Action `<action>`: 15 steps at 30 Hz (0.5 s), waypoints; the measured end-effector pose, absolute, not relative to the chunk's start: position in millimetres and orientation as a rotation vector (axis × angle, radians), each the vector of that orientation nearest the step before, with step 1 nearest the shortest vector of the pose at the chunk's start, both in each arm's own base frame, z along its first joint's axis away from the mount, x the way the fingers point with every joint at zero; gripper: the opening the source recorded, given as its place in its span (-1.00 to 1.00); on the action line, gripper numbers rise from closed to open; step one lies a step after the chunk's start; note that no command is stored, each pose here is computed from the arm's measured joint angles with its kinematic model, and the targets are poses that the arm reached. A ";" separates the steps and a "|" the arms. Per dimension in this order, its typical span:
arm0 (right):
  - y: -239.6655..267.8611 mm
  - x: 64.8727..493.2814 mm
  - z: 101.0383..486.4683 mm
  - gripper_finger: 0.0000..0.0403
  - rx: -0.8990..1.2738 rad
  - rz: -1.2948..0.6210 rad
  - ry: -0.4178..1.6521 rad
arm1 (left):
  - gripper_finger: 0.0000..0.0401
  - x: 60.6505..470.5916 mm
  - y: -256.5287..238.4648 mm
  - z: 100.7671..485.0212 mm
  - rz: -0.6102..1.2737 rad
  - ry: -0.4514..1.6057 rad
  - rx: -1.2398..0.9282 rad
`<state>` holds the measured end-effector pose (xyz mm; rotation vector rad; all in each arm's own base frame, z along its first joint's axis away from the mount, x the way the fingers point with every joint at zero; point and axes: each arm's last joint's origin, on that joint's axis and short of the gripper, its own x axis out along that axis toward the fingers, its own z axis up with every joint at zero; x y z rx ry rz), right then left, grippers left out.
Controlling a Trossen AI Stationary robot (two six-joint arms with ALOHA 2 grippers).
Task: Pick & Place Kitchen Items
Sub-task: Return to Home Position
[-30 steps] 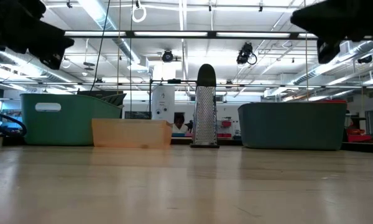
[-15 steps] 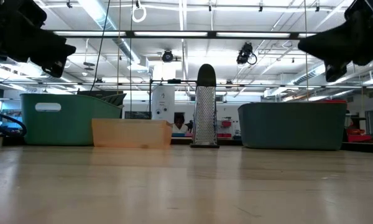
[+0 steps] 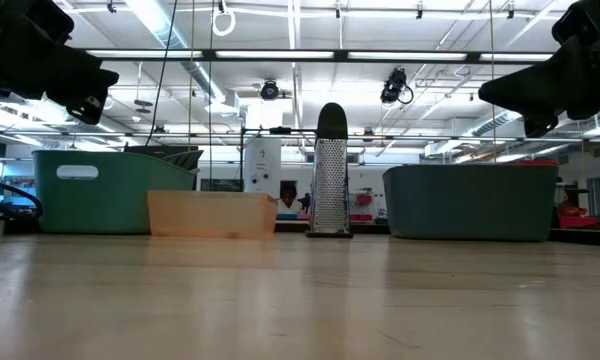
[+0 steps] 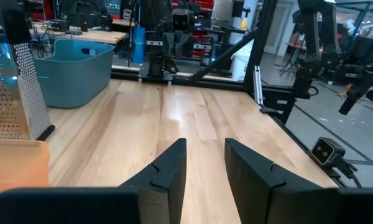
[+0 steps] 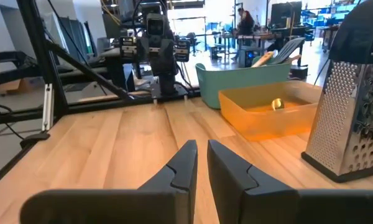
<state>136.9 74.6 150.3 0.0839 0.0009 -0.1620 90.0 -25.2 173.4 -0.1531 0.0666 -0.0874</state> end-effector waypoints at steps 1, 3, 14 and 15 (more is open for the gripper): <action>74.6 136.9 150.3 -0.75 0.087 -0.162 0.001 | -0.43 90.0 -25.1 173.4 -0.087 0.066 -0.154; 74.6 136.9 150.3 -0.75 0.087 -0.162 0.001 | -0.43 90.1 -25.2 173.3 -0.087 0.066 -0.154; 74.6 136.9 150.3 -0.75 0.088 -0.162 0.001 | -0.43 90.2 -25.2 173.7 -0.087 0.059 -0.155; 74.6 136.9 150.3 -0.75 0.088 -0.162 0.001 | -0.43 90.2 -25.2 173.7 -0.087 0.059 -0.156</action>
